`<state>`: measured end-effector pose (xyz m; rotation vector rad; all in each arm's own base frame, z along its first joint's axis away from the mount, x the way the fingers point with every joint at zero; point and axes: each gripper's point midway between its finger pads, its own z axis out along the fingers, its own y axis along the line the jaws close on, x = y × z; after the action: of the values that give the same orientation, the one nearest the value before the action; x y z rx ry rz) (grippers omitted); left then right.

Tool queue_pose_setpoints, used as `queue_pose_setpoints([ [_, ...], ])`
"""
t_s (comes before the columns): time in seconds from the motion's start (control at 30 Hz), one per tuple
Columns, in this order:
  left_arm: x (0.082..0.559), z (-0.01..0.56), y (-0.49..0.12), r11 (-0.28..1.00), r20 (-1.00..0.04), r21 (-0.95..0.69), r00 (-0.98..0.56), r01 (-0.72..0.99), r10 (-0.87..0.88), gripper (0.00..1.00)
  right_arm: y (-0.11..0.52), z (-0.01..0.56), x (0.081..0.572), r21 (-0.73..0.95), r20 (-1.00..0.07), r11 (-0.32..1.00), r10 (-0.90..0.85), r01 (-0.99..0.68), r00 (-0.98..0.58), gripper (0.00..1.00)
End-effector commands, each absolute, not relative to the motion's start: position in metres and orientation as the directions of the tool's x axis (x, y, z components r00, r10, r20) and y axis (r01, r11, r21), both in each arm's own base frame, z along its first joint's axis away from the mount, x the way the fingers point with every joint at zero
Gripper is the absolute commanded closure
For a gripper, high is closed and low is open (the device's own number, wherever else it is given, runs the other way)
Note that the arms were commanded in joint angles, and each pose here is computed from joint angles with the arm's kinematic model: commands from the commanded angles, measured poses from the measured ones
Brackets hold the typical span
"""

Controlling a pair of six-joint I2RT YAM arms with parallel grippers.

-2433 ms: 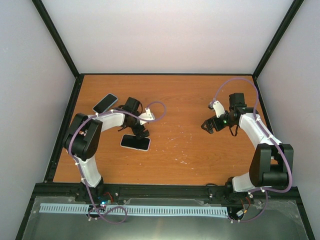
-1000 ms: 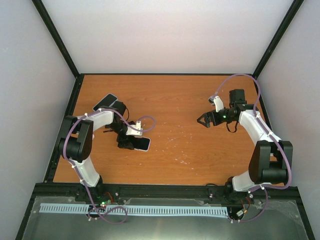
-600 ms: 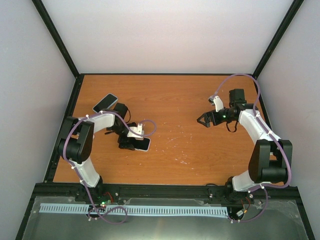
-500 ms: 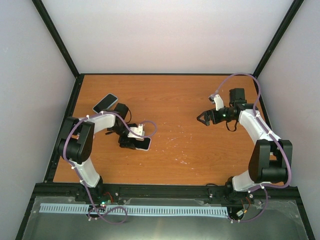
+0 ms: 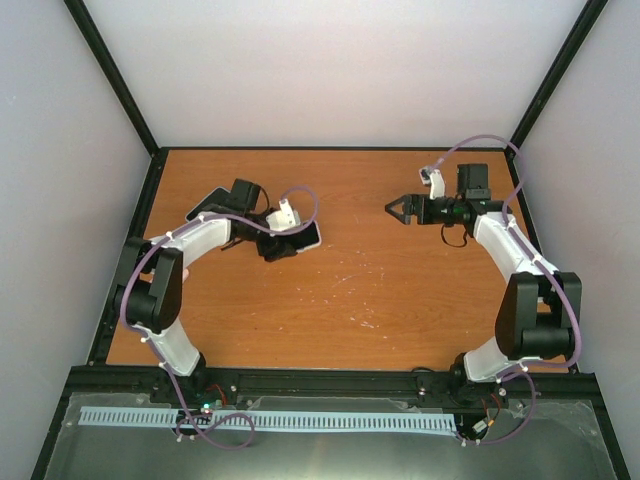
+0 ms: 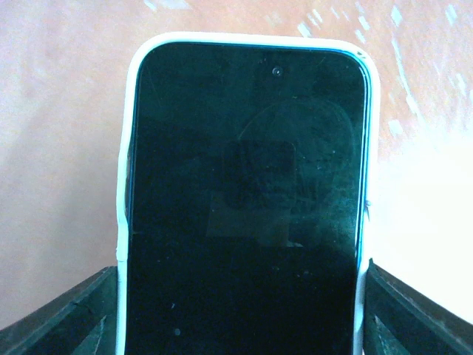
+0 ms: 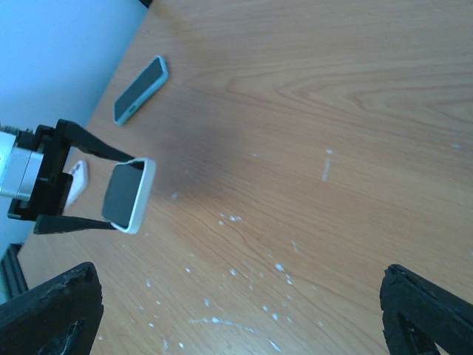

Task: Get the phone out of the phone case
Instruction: Pick up the phone at the center of the board.

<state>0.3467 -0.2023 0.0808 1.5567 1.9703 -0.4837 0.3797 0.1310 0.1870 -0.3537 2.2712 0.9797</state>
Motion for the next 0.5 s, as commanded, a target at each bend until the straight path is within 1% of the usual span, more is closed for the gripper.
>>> queue_pose_setpoints([
  [0.0,0.406,0.169,-0.236,0.458,-0.817,0.134,-0.163,0.879,0.553,0.37,0.158,0.213,0.397,0.636,-0.625,0.620,0.066,-0.459,-0.777,0.00],
  [0.13,0.434,0.202,-0.248,0.558,-0.866,0.145,-0.168,0.817,0.471,0.37,0.181,0.218,0.405,0.687,-0.575,0.587,0.078,-0.429,-0.815,0.00],
  [0.2,0.444,0.213,-0.254,0.600,-0.882,0.123,-0.190,0.790,0.431,0.38,0.191,0.223,0.408,0.707,-0.563,0.567,0.089,-0.423,-0.821,0.00],
  [0.27,0.449,0.226,-0.261,0.616,-0.899,0.108,-0.188,0.781,0.396,0.38,0.203,0.230,0.408,0.724,-0.560,0.537,0.092,-0.433,-0.823,0.00],
  [0.47,0.447,0.252,-0.288,0.605,-0.926,0.140,-0.113,0.783,0.360,0.38,0.235,0.248,0.412,0.730,-0.576,0.488,0.063,-0.478,-0.815,0.01],
])
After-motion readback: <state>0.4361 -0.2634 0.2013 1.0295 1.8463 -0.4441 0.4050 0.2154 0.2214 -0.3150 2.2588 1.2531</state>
